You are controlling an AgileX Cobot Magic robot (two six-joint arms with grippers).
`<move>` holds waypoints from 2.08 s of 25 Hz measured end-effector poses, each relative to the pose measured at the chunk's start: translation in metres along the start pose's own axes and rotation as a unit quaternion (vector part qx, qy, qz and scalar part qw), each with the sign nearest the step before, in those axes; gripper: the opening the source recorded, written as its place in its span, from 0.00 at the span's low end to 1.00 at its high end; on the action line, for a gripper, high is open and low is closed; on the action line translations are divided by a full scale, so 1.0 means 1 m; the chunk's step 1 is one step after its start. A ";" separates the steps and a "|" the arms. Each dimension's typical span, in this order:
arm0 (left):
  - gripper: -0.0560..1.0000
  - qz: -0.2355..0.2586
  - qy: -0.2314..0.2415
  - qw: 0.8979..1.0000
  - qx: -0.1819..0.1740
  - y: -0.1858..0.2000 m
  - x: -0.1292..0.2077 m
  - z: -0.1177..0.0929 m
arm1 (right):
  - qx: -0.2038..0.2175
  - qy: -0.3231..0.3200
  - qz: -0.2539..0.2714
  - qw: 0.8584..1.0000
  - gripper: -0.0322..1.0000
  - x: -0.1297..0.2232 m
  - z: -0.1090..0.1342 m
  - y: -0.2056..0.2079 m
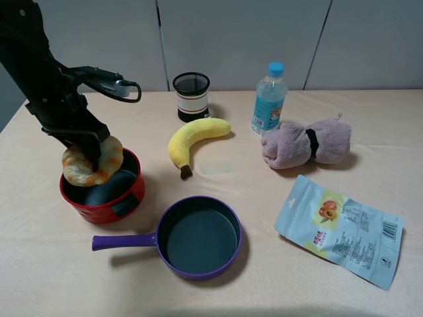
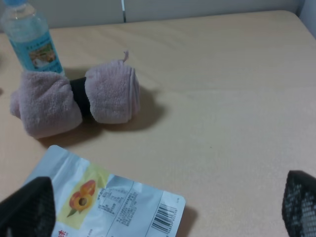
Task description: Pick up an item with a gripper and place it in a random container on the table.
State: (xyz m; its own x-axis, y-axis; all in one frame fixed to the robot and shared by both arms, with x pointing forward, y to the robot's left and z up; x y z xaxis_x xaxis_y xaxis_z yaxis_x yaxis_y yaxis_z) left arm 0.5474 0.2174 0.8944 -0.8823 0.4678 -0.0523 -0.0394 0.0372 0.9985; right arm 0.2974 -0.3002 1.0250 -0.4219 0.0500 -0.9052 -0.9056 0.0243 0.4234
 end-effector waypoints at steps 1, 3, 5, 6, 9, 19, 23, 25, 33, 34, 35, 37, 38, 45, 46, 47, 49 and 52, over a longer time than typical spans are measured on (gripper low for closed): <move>0.44 0.000 0.001 1.000 0.001 -0.002 0.001 0.000 | 0.000 0.000 0.000 1.000 0.70 0.000 0.000 0.000; 0.44 0.000 0.003 1.000 0.003 -0.007 0.004 -0.002 | 0.000 0.000 0.000 1.000 0.70 0.000 0.000 0.000; 0.44 -0.002 0.005 1.000 0.005 -0.011 0.006 -0.003 | 0.000 0.000 0.000 1.000 0.70 0.000 0.000 0.000; 0.44 -0.004 0.006 1.000 0.005 -0.012 0.006 -0.003 | 0.000 0.000 0.000 1.000 0.70 0.000 0.000 0.000; 0.44 -0.004 0.006 1.000 0.006 -0.014 0.007 -0.003 | 0.000 0.000 0.000 1.000 0.70 0.000 0.000 0.000; 0.60 -0.006 0.007 1.000 0.006 -0.014 0.006 -0.004 | 0.000 0.000 0.000 1.000 0.70 0.000 0.000 0.000; 0.91 -0.012 0.007 1.000 0.005 -0.014 0.004 -0.003 | 0.000 0.000 0.000 1.000 0.70 0.000 0.000 0.000; 0.96 -0.014 0.010 1.000 0.007 -0.014 0.004 -0.004 | 0.000 0.000 0.000 1.000 0.70 0.000 0.000 0.000; 0.99 -0.015 0.015 1.000 0.013 -0.014 0.003 -0.006 | 0.000 0.000 0.000 1.000 0.70 0.000 0.000 0.000; 0.99 -0.015 0.015 1.000 0.013 -0.014 0.003 -0.006 | 0.000 0.000 0.000 1.000 0.70 0.000 0.000 0.000; 0.99 -0.015 0.015 1.000 0.013 -0.014 0.003 -0.006 | 0.000 0.000 0.000 1.000 0.70 0.000 0.000 0.000; 0.99 -0.018 0.014 1.000 0.013 -0.011 0.001 -0.005 | 0.000 0.000 0.000 1.000 0.70 0.000 0.000 0.000; 0.99 -0.022 0.014 1.000 0.012 -0.008 0.000 -0.005 | 0.000 0.000 0.000 1.000 0.70 0.000 0.000 0.000; 0.99 -0.063 0.009 0.998 0.004 0.037 -0.013 -0.004 | 0.000 0.000 0.000 1.000 0.70 0.000 0.000 0.000; 0.99 -0.067 0.008 0.998 0.001 0.044 -0.012 -0.004 | 0.000 0.000 0.000 1.000 0.70 0.000 0.000 0.000; 0.99 -0.070 0.007 0.997 -0.002 0.051 -0.011 -0.003 | 0.000 0.000 0.000 1.000 0.70 0.000 0.000 0.000; 0.99 -0.082 0.002 0.997 -0.012 0.066 -0.007 -0.002 | 0.000 0.000 0.000 1.000 0.70 0.000 0.000 0.000; 0.99 -0.096 -0.001 0.995 -0.033 0.091 0.005 0.000 | 0.000 0.000 0.000 1.000 0.70 0.000 0.000 0.000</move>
State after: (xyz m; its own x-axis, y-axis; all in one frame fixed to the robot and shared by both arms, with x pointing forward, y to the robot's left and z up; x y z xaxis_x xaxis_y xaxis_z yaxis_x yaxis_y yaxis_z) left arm 0.5391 0.2228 0.9851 -0.8548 0.4594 -0.2414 -0.2370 0.0682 0.9691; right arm 0.2974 -0.3002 1.0250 -0.4219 0.0500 -0.9052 -0.9056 0.0243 0.4234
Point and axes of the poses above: a point on each arm's last joint axis where the gripper is mounted, y pointing back along that axis away from the gripper, z along the wrist's bending axis when the last joint is at zero, x = y × z, the point moved 7 cm from there along -y, pointing out along that axis toward the gripper, and after that the axes turned 1 degree about y, right-handed, at the moved point
